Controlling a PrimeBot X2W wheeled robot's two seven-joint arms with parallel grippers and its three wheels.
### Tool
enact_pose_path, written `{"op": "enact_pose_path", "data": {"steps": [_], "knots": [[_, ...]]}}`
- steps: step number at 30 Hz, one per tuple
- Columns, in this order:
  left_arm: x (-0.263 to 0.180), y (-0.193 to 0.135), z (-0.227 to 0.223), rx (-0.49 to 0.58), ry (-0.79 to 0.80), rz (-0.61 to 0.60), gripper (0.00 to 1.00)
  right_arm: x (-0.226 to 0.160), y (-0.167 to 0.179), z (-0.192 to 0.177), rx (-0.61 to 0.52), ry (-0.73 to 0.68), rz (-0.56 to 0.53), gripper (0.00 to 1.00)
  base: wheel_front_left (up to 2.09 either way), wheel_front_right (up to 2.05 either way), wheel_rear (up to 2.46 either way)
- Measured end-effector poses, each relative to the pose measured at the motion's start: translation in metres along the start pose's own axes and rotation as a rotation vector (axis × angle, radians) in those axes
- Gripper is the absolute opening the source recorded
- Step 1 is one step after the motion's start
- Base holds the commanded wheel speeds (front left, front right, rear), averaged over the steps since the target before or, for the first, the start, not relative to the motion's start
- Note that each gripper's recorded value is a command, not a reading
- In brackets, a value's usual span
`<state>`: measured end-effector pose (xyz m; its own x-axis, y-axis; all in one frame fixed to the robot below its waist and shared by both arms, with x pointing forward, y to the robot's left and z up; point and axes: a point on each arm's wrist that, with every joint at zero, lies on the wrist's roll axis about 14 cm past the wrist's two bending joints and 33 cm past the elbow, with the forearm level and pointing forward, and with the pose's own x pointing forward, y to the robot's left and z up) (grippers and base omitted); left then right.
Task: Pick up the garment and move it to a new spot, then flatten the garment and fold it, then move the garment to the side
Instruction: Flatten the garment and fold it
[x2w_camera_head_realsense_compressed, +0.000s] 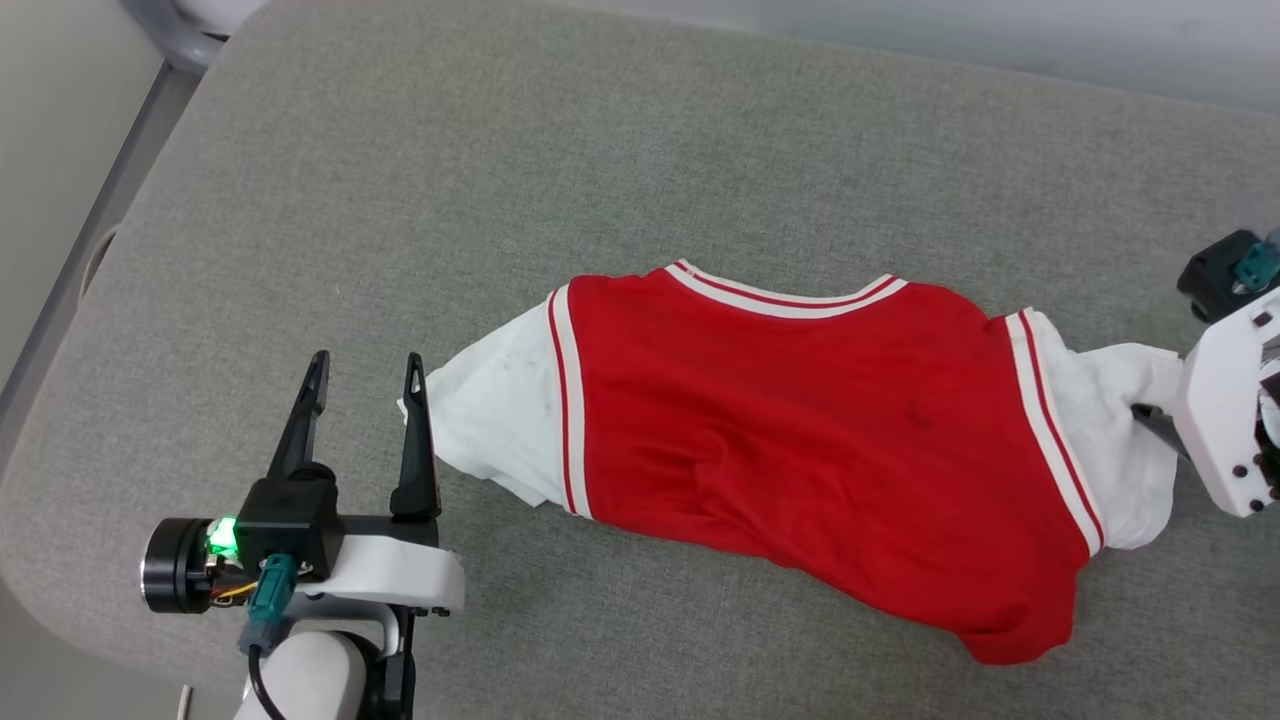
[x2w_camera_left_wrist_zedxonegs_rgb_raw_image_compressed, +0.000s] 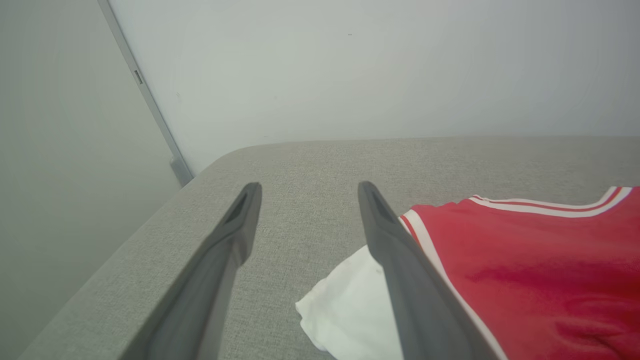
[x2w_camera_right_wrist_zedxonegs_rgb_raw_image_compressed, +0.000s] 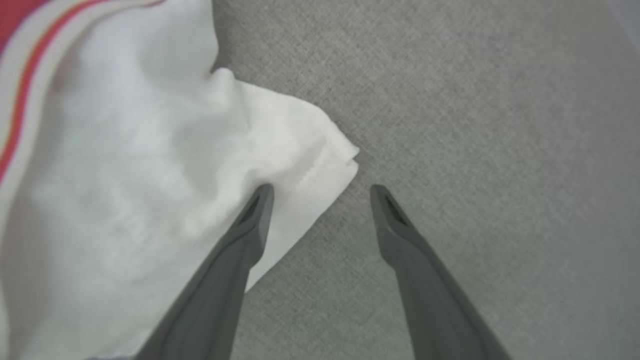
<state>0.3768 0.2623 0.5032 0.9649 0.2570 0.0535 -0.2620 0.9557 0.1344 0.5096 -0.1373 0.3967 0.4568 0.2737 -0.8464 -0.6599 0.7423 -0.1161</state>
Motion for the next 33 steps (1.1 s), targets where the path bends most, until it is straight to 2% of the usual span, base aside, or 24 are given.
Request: {"op": "enact_pose_path", "data": {"steps": [7, 11, 12, 13, 19, 25, 33], "knots": [[0.002, -0.002, -0.006, 0.003, 0.015, 0.004, 1.00, 0.027, 0.012, -0.020, -0.008, 0.089, 0.045, 1.00, 0.00, 0.00, 0.00], [0.003, -0.002, -0.006, -0.004, 0.010, 0.011, 1.00, 0.030, 0.014, -0.023, 0.016, 0.092, 0.063, 1.00, 0.00, 0.00, 0.00], [0.004, -0.002, -0.005, -0.006, 0.008, 0.013, 1.00, 0.030, 0.014, -0.023, 0.015, 0.088, 0.064, 0.47, 0.00, 0.00, 0.00], [0.004, -0.001, -0.004, -0.003, 0.004, 0.016, 1.00, 0.029, 0.014, -0.022, 0.014, 0.077, 0.062, 0.00, 0.00, 0.00, 0.00], [0.000, 0.005, 0.000, -0.007, -0.009, 0.031, 1.00, 0.015, 0.014, -0.007, 0.000, -0.055, 0.045, 0.00, 0.00, 0.00, 0.00], [-0.008, 0.009, 0.003, -0.011, -0.019, 0.032, 1.00, -0.021, -0.012, 0.007, 0.069, -0.224, -0.028, 0.00, 0.00, 0.00, 0.00], [-0.011, 0.003, 0.009, -0.024, -0.038, 0.003, 1.00, -0.051, -0.031, -0.050, 0.206, -0.229, -0.103, 0.00, 0.00, 0.00, 0.00]]}}
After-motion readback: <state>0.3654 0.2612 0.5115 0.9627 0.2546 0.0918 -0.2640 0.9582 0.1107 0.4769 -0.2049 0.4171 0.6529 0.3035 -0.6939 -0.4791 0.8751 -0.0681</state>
